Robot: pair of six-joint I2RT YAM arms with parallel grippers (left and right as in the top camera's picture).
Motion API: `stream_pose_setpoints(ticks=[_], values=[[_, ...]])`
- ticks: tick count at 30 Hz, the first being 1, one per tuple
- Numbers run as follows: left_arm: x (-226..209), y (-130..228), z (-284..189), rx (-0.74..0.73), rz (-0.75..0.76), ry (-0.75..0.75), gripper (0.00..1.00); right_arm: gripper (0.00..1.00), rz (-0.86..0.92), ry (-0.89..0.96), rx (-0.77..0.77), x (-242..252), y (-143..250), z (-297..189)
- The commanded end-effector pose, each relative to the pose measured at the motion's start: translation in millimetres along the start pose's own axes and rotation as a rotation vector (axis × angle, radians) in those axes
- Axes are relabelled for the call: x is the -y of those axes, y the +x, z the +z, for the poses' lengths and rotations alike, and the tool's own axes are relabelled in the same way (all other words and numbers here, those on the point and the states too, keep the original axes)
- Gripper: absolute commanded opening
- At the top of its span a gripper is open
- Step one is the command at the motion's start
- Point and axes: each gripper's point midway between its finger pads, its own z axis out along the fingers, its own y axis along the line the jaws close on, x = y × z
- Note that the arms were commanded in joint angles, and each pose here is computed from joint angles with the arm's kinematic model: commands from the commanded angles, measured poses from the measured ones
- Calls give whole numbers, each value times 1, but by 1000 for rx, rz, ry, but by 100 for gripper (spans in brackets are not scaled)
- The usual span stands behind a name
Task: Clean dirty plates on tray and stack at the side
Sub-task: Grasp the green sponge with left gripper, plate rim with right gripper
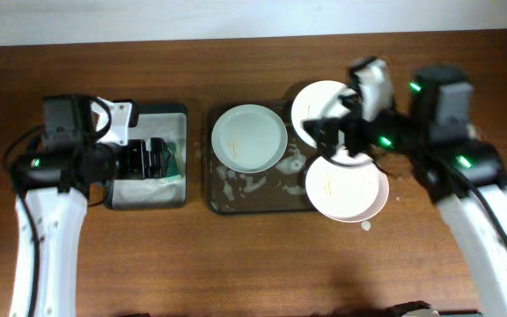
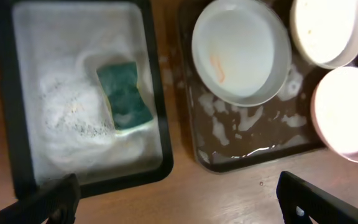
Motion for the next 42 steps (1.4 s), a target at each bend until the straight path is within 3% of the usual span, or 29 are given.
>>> stream_pose_setpoints(ticks=[1, 4, 6, 7, 10, 17, 18, 21, 31, 36, 42], values=[[-5, 0, 22, -68, -32, 22, 99, 98, -1, -94, -59, -5, 8, 43], [-3, 4, 37, -114, -53, 68, 99, 100, 19, -118, -100, 3, 21, 74], [-2, 5, 46, -135, -63, 91, 99, 84, 94, -95, -136, 16, 33, 96], [-4, 5, 49, -142, -65, 89, 99, 81, 149, -50, -156, 28, 39, 104], [-17, 4, 57, -148, -89, 23, 98, 81, 324, 138, -218, 69, 68, 131], [-50, -3, 64, -112, -243, -181, 89, 82, 488, 260, -309, 96, 116, 170], [-45, -2, 71, -120, -263, -178, 78, 82, 486, 271, -314, 100, 121, 176], [-41, 2, 85, -143, -237, -193, 74, 82, 485, 295, -319, 106, 126, 179], [-56, 14, 118, -214, -211, -320, 73, 78, 476, 326, -362, 103, 143, 182], [-57, 4, 125, -175, -204, -316, 59, 74, 454, 346, -377, 95, 150, 191], [-56, 7, 155, -199, -183, -310, 59, 75, 440, 378, -377, 97, 150, 191]])
